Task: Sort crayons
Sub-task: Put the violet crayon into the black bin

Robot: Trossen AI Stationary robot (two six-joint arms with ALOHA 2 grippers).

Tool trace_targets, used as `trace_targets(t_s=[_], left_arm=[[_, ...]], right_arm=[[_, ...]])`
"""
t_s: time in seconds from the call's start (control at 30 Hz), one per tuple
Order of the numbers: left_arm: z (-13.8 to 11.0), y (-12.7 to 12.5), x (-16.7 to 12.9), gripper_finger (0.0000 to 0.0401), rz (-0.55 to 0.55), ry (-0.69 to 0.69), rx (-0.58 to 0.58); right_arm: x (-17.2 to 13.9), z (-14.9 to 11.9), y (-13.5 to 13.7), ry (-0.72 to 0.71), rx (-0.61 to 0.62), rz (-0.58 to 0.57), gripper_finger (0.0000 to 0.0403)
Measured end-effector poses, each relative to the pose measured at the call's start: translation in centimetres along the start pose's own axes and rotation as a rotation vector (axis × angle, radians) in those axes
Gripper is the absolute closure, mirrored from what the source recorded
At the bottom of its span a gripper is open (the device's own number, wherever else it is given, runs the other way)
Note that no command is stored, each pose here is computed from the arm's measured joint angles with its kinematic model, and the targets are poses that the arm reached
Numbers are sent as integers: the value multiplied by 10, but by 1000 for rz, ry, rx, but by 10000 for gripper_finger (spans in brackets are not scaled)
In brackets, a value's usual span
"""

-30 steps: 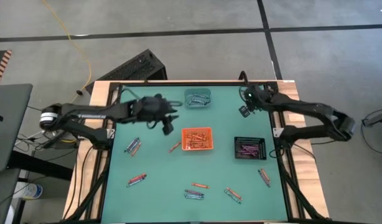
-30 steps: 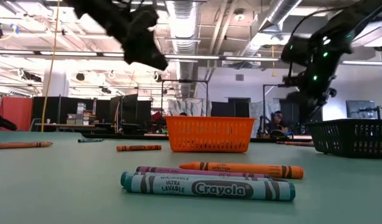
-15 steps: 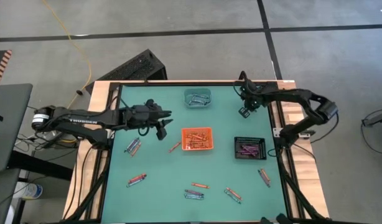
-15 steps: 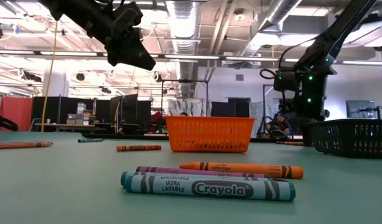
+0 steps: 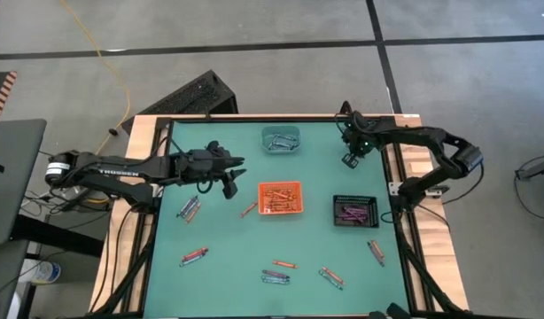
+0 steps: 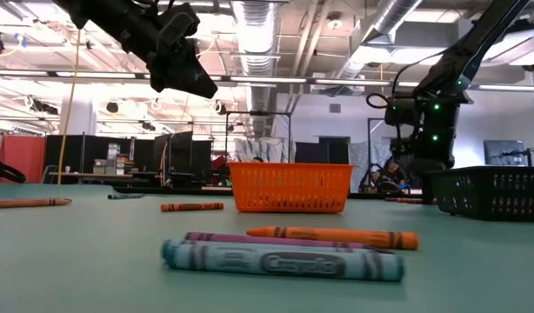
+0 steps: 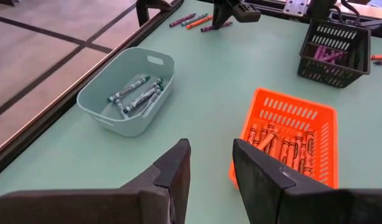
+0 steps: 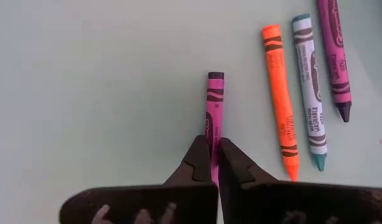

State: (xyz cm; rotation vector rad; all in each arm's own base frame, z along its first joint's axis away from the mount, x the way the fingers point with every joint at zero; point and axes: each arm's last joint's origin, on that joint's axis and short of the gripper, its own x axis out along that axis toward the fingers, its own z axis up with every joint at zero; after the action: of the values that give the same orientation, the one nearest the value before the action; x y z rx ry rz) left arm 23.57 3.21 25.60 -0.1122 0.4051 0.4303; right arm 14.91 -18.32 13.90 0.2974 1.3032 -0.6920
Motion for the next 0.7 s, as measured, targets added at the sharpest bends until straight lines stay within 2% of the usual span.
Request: trace_targets(t_s=[0.13, 0.33, 0.47, 0.7], left_arm=[[0, 0, 0, 292, 0, 1, 5], [0, 1, 0, 292, 20, -2, 11], [0, 1, 0, 292, 24, -3, 2], [0, 1, 0, 292, 27, -4, -17]], right_arm=[[-12, -1, 6, -42, -23, 14, 395], [-53, -1, 27, -200, -59, 19, 400], [-82, -11, 61, -269, -123, 90, 400], [-119, -44, 131, -357, -314, 241, 401]])
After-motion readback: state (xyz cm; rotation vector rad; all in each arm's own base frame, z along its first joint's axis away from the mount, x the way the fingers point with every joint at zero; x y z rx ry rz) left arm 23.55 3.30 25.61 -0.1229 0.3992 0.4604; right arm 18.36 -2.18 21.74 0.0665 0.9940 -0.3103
